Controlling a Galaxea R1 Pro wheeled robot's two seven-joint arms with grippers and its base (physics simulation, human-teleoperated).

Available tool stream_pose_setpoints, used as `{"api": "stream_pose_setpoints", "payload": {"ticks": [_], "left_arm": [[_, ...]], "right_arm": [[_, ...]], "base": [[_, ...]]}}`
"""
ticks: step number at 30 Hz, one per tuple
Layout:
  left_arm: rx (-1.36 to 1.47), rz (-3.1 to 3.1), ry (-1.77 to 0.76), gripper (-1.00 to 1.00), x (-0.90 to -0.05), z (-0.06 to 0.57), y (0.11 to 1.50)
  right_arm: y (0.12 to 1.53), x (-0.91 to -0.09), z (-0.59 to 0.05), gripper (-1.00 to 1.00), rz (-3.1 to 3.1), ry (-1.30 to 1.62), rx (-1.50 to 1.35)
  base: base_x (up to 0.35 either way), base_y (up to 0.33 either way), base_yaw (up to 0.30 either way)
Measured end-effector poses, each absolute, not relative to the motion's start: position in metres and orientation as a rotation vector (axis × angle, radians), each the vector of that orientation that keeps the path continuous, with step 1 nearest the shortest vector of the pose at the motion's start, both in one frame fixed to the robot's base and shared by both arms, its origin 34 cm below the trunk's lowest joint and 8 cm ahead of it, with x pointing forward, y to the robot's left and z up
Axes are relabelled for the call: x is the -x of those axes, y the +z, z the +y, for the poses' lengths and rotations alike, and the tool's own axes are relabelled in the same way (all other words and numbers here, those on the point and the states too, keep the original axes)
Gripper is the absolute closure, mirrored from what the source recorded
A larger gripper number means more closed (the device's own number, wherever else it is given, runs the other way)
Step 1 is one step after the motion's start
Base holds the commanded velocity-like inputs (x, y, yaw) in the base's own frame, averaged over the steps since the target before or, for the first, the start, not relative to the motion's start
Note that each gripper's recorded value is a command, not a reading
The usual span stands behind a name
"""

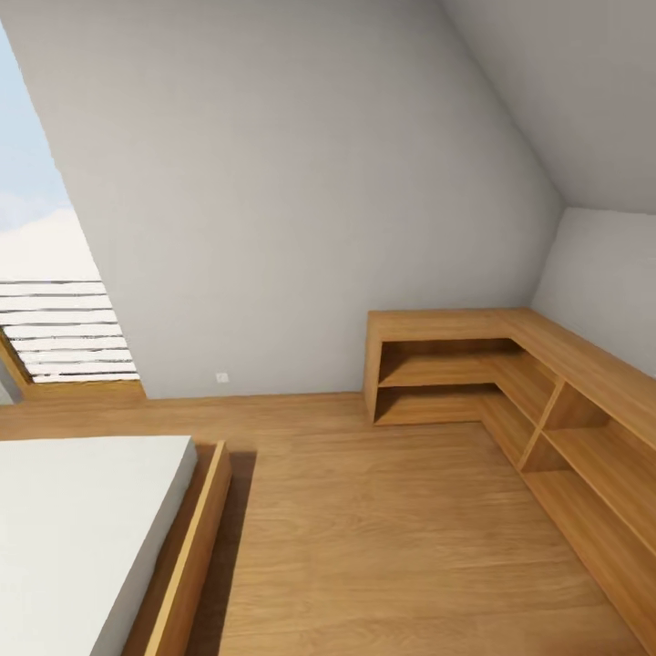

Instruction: In the bedroom, organize the workspace by keeping the computer under the desk, ensuring the monitor is on the desk, placing the keyboard on the desk next to the monitor, placing the mouse on the desk next to the keyboard, moving the folder from the swivel chair onto the desk next to the mouse, stacking the notebook on top of the folder with the pen on top of the notebook, and positioning the swivel chair next to the desk.

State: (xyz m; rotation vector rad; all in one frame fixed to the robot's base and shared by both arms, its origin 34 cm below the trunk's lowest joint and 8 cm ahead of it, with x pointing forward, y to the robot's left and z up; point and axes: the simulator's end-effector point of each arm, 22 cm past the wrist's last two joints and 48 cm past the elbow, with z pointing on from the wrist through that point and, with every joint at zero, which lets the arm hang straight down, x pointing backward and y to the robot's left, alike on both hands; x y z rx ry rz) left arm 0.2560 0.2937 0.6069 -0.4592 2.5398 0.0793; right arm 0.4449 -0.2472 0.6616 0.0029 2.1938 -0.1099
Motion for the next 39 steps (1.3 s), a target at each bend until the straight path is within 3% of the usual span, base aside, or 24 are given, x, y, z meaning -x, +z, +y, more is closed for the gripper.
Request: {"api": "stream_pose_setpoints", "payload": {"ticks": [39], "left_arm": [[0.464,2.560,0.080,-1.00,-0.2470,0.2934,0.6038]], "right_arm": [[0.6606,-0.4438,-0.2470,-1.00,2.199,-0.108,0.000]], "base": [[0.318,-0.013,-0.006]]}}
